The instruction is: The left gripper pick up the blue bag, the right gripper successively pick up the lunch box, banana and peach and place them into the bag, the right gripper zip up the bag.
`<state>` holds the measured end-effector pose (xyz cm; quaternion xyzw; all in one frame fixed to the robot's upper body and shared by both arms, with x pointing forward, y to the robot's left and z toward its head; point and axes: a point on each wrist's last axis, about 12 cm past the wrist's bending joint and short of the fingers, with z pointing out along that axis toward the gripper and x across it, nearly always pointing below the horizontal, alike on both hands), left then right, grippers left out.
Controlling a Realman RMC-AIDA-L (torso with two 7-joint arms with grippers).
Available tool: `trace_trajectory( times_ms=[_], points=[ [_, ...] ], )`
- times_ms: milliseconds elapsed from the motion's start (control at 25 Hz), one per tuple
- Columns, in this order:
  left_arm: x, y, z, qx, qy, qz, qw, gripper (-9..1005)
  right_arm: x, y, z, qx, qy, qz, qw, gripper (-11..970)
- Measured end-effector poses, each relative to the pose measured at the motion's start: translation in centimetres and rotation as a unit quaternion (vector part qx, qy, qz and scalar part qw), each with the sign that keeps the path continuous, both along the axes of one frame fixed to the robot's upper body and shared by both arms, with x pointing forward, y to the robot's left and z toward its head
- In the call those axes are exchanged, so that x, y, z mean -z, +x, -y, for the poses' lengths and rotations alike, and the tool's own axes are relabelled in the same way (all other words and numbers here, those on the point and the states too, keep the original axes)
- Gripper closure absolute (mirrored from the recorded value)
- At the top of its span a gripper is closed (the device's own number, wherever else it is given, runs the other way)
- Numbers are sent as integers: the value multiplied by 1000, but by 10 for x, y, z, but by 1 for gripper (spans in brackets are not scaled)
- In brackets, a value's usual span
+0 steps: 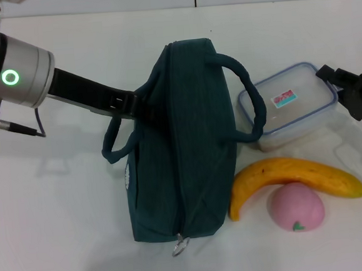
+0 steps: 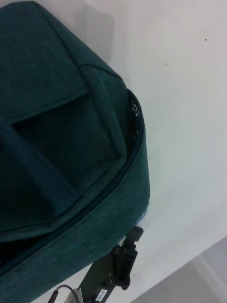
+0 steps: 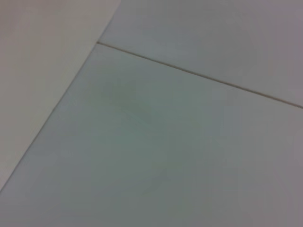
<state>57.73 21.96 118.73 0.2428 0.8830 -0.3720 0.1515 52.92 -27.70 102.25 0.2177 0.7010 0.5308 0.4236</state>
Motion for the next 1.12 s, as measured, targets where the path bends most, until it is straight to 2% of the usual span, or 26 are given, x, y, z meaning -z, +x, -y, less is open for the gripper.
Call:
trace_trajectory(
  times_ms=[800, 1120],
  points=[
    [0, 0, 2, 1, -3, 0, 1000, 946, 1, -9, -7, -1, 83, -37, 996, 753],
    [-1, 0, 2, 1, -3, 1, 1000, 946, 6, -16, -5, 8, 143, -87, 986, 758]
  ],
)
